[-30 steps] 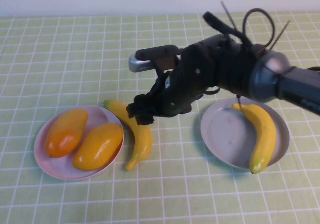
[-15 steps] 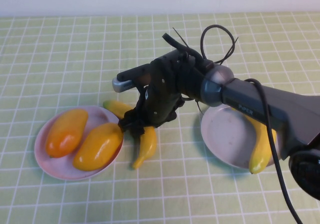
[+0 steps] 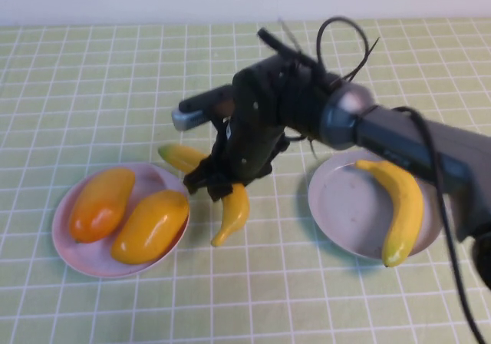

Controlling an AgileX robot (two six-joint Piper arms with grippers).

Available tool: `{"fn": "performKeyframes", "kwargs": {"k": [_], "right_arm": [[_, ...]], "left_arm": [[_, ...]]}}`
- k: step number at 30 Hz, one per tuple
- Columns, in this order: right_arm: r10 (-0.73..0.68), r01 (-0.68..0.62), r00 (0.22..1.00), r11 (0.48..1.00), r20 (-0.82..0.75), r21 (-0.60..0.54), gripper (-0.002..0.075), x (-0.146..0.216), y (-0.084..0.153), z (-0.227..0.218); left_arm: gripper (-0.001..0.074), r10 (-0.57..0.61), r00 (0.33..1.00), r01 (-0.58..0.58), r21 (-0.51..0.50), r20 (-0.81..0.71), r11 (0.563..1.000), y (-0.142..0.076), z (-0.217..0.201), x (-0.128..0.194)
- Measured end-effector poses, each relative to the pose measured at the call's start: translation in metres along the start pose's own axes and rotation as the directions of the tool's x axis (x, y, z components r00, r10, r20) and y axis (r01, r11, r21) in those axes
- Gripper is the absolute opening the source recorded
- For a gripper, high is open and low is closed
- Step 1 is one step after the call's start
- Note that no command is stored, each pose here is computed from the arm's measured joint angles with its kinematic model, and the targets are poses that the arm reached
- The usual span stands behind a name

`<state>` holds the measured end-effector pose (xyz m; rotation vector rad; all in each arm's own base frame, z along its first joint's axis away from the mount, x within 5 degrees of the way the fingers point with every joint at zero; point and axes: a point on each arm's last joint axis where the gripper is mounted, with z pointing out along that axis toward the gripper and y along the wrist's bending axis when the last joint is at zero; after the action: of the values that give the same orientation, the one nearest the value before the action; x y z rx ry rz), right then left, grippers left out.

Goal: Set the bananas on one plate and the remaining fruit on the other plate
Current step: Put another type of fruit in the right plate

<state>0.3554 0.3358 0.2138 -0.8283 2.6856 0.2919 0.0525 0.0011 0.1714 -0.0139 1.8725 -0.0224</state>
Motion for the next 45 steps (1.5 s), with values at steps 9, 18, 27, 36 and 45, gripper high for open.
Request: {"fn": "performKeyframes", "kwargs": {"k": [9,18,27,36,45], "right_arm": [[0.198,-0.199,0.973,0.980,0.119,-0.004,0.0311,0.023,-0.027,-0.067],[0.475,-0.478,0.878,0.873,0.055,0.097,0.0311,0.089,-0.088,-0.070],[0.474,-0.476,0.879,0.859,0.060,0.187,0.0311,0.099,-0.112,-0.065],[0.370,-0.366,0.928,0.898,0.032,0.245,0.0311,0.102,-0.119,-0.067],[0.259,-0.246,0.966,0.935,-0.016,0.255,0.0311,0.103,-0.119,-0.066]], "left_arm": [[0.0002,0.000,1.000,0.000,0.000,0.000,1.000,0.000,0.000,0.000],[0.0002,0.000,1.000,0.000,0.000,0.000,1.000,0.000,0.000,0.000],[0.0002,0.000,1.000,0.000,0.000,0.000,1.000,0.000,0.000,0.000],[0.0002,0.000,1.000,0.000,0.000,0.000,1.000,0.000,0.000,0.000],[0.0002,0.000,1.000,0.000,0.000,0.000,1.000,0.000,0.000,0.000]]}}
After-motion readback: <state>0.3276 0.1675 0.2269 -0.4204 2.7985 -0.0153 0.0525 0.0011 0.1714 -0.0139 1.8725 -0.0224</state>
